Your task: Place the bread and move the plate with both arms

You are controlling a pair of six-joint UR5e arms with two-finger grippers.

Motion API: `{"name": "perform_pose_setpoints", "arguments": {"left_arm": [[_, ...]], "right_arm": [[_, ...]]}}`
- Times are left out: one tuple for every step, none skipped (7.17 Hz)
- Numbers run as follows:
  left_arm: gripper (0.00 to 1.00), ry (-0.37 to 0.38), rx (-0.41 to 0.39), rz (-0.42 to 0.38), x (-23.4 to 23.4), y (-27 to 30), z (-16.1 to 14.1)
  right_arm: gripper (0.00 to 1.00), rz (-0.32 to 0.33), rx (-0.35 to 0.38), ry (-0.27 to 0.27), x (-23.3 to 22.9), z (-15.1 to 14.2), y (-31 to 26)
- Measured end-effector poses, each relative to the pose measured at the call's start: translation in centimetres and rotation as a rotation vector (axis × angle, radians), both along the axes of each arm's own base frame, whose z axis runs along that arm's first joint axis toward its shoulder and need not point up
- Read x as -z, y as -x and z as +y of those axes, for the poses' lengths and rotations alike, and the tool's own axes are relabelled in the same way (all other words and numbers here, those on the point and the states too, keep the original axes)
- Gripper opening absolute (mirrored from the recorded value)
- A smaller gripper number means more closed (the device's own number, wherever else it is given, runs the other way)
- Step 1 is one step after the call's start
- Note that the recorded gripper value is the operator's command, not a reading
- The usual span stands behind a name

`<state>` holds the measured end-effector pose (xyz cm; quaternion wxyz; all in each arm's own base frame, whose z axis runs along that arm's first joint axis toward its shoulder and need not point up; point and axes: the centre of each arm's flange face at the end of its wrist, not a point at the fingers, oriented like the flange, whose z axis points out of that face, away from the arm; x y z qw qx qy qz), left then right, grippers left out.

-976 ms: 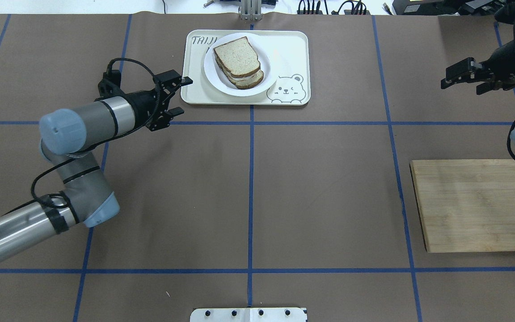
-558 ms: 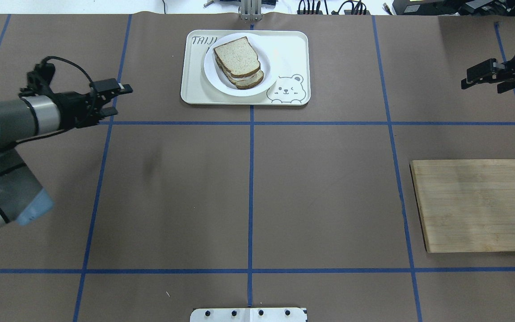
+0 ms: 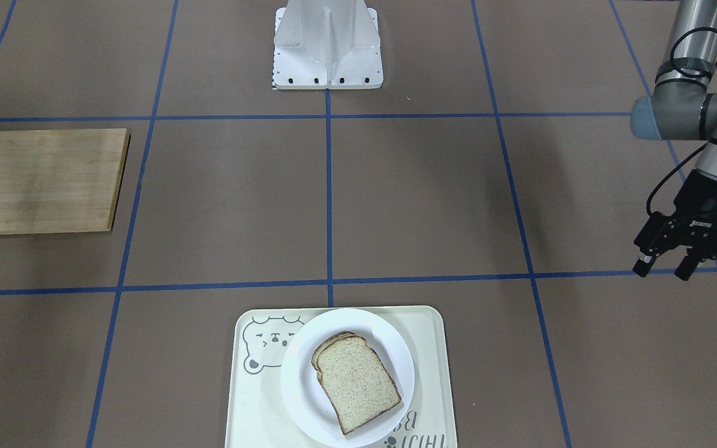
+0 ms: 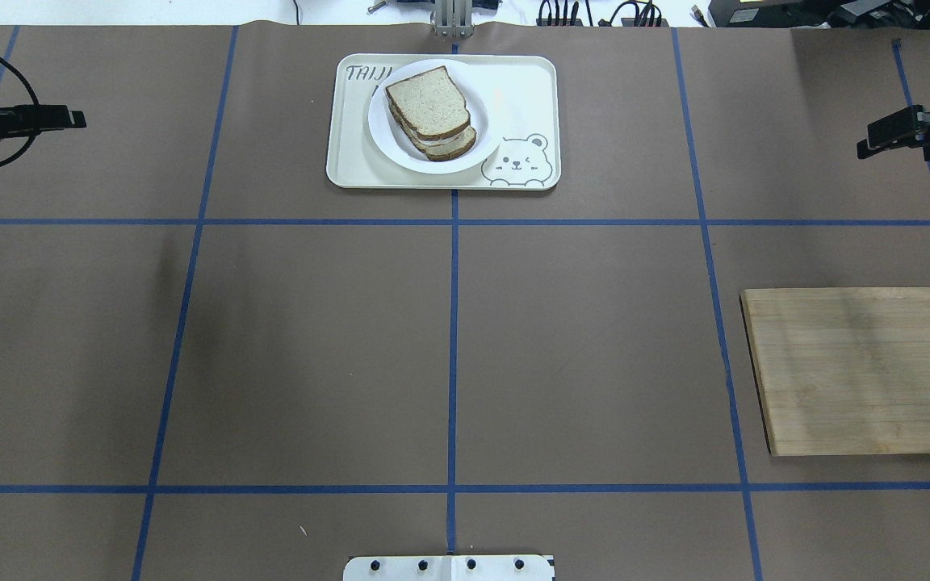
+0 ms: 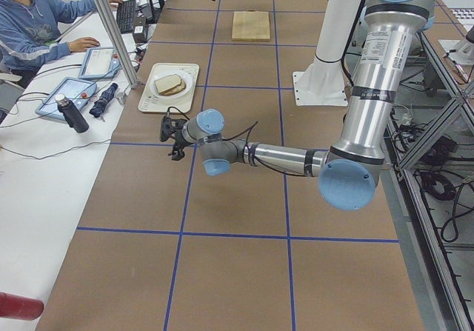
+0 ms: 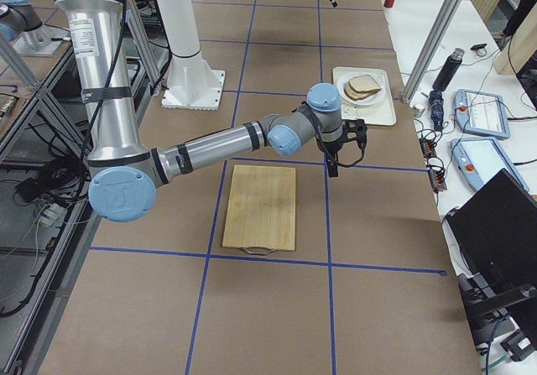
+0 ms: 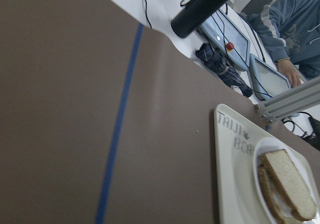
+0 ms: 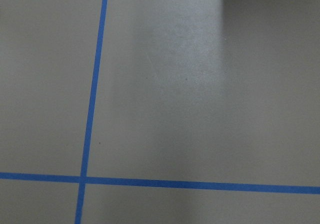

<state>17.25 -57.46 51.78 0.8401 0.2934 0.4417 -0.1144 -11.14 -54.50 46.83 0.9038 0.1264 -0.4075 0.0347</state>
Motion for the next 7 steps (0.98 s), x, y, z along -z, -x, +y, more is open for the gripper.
{"name": "perform_pose_setpoints", "arguments": {"left_arm": [[0.99,-0.007,-0.058,-0.119,-0.9,1.7,-0.2],[0.99,0.007,-0.135,-0.204,-1.3,3.3,-0.3],[0.99,0.038,-0.215,-0.237,-1.2,5.0,-0.2],[0.99,0.073,-0.294,-0.220,-0.7,6.7,0.1],[0.99,0.099,-0.361,-0.187,-0.8,8.3,0.7],[0.99,0.123,-0.416,-0.168,-1.6,9.6,1.4],[0.99,0.149,-0.454,-0.154,-2.3,10.1,2.1]], "right_arm": [[1.00,0.018,0.019,-0.021,-0.6,-0.1,-0.3],[1.00,0.040,0.038,-0.035,-1.5,-0.4,-1.0],[1.00,0.066,0.059,-0.040,-2.5,-0.8,-2.1],[1.00,0.087,0.081,-0.033,-3.3,-1.1,-3.6],[1.00,0.098,0.098,-0.014,-4.0,-1.2,-4.6],[1.00,0.111,0.115,0.011,-4.8,-1.1,-5.5],[1.00,0.125,0.139,0.029,-5.5,-0.9,-6.6]]}}
